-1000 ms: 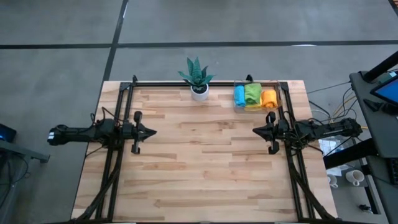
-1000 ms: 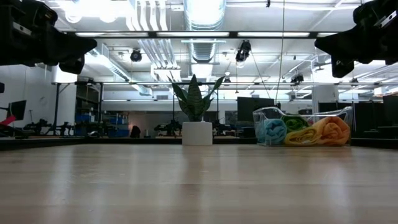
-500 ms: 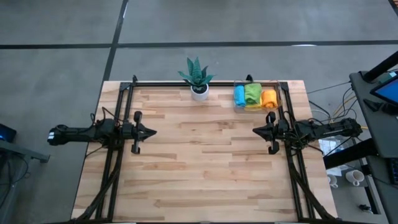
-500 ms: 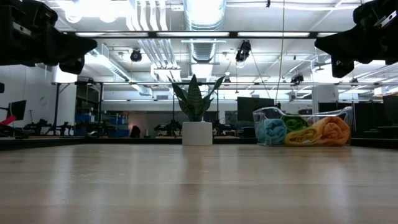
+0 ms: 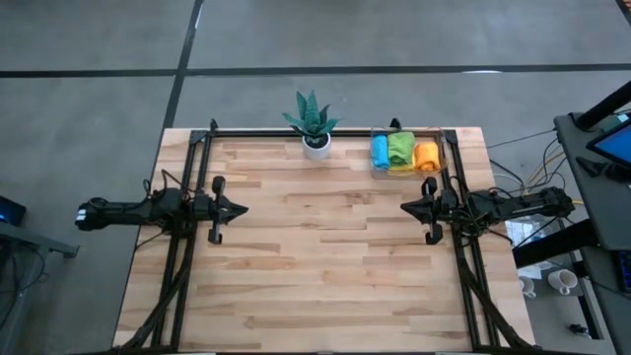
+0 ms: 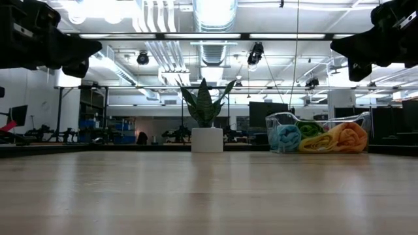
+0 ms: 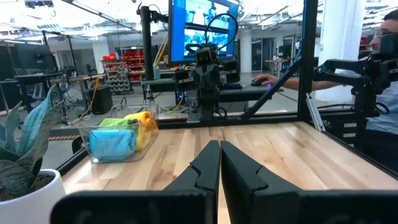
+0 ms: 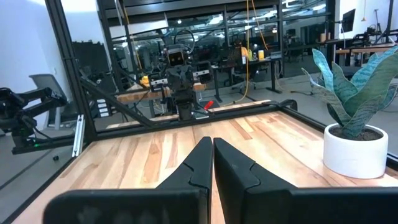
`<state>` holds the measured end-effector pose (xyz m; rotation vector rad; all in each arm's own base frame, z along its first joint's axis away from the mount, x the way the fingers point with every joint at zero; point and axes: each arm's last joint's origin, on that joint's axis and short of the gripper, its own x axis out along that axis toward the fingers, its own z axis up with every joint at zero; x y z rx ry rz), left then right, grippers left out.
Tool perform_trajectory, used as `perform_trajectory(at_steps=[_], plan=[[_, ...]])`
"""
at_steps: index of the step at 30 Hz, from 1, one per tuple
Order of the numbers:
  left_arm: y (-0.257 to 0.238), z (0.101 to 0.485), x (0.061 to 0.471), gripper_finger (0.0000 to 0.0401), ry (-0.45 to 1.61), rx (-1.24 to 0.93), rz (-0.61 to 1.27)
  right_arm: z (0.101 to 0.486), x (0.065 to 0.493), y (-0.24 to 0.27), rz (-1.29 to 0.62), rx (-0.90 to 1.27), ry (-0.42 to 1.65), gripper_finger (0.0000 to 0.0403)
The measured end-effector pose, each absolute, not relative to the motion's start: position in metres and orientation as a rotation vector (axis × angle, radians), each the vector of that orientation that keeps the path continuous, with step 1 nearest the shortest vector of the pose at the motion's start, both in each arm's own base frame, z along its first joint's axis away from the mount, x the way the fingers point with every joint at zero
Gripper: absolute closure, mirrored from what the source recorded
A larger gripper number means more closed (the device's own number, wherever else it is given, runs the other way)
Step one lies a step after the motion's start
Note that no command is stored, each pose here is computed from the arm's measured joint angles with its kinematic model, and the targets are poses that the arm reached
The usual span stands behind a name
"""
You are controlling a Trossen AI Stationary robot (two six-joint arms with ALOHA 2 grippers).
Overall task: Roll microfiber towels into tight, uniform cylinder then place into a basket
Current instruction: Return to Home Position
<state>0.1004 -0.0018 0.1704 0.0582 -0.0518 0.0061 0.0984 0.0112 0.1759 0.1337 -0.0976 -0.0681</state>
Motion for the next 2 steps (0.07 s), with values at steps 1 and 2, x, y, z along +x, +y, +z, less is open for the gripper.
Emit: perform_trajectory(at_steps=[1,2], plan=[[-0.0018,0.1702,0.1005,0.0401,-0.05,0.058,0.006,0.1759,0.0984,0.0112,-0.068,0.134,-0.098,0.0394],[-0.0018,0.17,0.1005,0.0401,-0.048,0.058,0.006,0.176,0.0984,0.0112,-0.068,0.134,-0.098,0.0394]])
